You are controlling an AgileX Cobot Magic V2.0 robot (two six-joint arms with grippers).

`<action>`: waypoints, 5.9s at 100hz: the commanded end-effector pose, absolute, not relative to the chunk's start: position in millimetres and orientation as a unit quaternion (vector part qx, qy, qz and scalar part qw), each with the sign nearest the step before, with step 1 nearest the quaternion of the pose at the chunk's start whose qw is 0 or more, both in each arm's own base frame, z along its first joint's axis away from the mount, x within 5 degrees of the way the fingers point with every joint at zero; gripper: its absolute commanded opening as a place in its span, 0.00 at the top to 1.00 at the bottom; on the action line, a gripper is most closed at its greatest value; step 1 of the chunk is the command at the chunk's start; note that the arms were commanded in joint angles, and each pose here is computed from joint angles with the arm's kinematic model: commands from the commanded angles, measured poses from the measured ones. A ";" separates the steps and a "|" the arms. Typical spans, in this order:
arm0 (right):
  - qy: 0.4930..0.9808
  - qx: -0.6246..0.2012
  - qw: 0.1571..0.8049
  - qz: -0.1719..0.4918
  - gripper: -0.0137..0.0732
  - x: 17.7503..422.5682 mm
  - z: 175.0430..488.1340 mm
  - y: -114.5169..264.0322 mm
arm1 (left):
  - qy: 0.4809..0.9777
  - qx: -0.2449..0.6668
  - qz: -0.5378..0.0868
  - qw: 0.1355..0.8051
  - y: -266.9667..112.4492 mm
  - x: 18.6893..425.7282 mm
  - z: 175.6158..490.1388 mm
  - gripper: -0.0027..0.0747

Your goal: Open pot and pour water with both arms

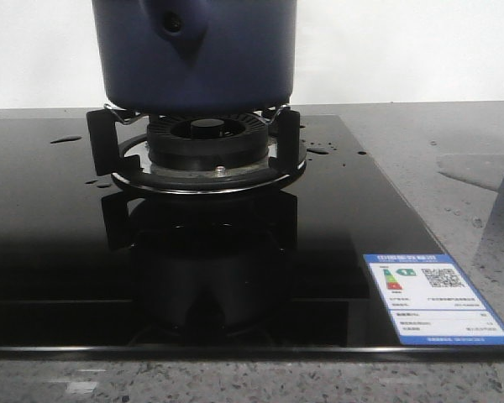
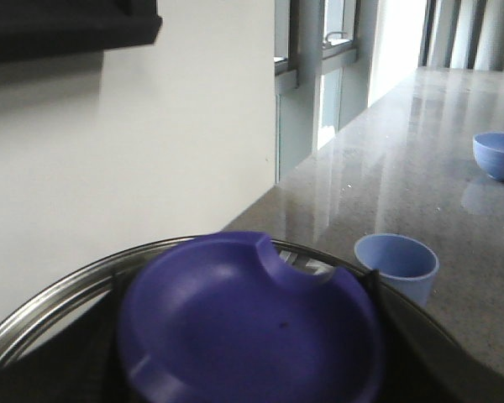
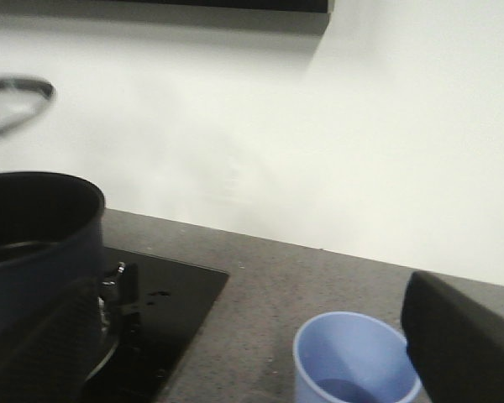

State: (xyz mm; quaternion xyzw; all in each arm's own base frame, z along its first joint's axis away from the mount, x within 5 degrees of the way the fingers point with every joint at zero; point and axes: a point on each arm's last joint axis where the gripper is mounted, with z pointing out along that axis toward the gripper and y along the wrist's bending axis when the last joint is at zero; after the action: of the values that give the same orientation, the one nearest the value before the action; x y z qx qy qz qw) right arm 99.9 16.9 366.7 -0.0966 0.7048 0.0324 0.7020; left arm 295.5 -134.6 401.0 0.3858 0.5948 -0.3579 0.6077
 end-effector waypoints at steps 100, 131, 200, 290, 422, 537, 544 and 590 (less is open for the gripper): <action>0.738 0.036 0.673 -0.047 0.11 166.4 270.7 -2.1 | 0.521 0.360 -0.359 0.686 -111.7 244.6 471.0 0.56; 0.719 0.056 0.691 -0.047 0.11 189.5 265.4 6.9 | 0.521 0.361 -0.358 0.685 -111.8 244.6 470.9 0.56; 0.747 0.045 0.659 -0.078 0.25 242.5 249.0 14.9 | 0.519 0.365 -0.361 0.683 -112.3 243.6 470.8 0.56; 0.695 -0.139 0.705 -0.015 0.50 246.4 386.4 49.3 | 0.546 0.321 -0.355 0.687 -89.0 229.4 484.4 0.56; 0.481 -0.546 0.659 -0.191 0.50 288.8 400.3 175.7 | 0.530 0.325 -0.335 0.708 -82.3 194.0 504.2 0.56; 0.191 -0.721 0.510 -0.429 0.50 290.8 390.2 181.7 | 0.529 0.326 -0.336 0.708 -82.4 193.9 504.2 0.56; 0.167 -0.728 0.491 -0.448 0.50 291.3 389.5 181.3 | 0.529 0.326 -0.336 0.708 -82.4 193.9 504.2 0.56; 0.118 -0.723 0.411 -0.544 0.50 296.8 402.2 171.9 | 0.529 0.326 -0.336 0.708 -82.4 193.9 504.2 0.56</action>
State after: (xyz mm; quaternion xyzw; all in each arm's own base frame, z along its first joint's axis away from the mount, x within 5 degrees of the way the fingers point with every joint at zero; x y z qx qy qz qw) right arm 302.4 181.0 368.2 -0.7590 0.1134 -0.4976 0.4043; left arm 208.0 -84.6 480.1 0.3495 0.5667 -0.3121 0.6777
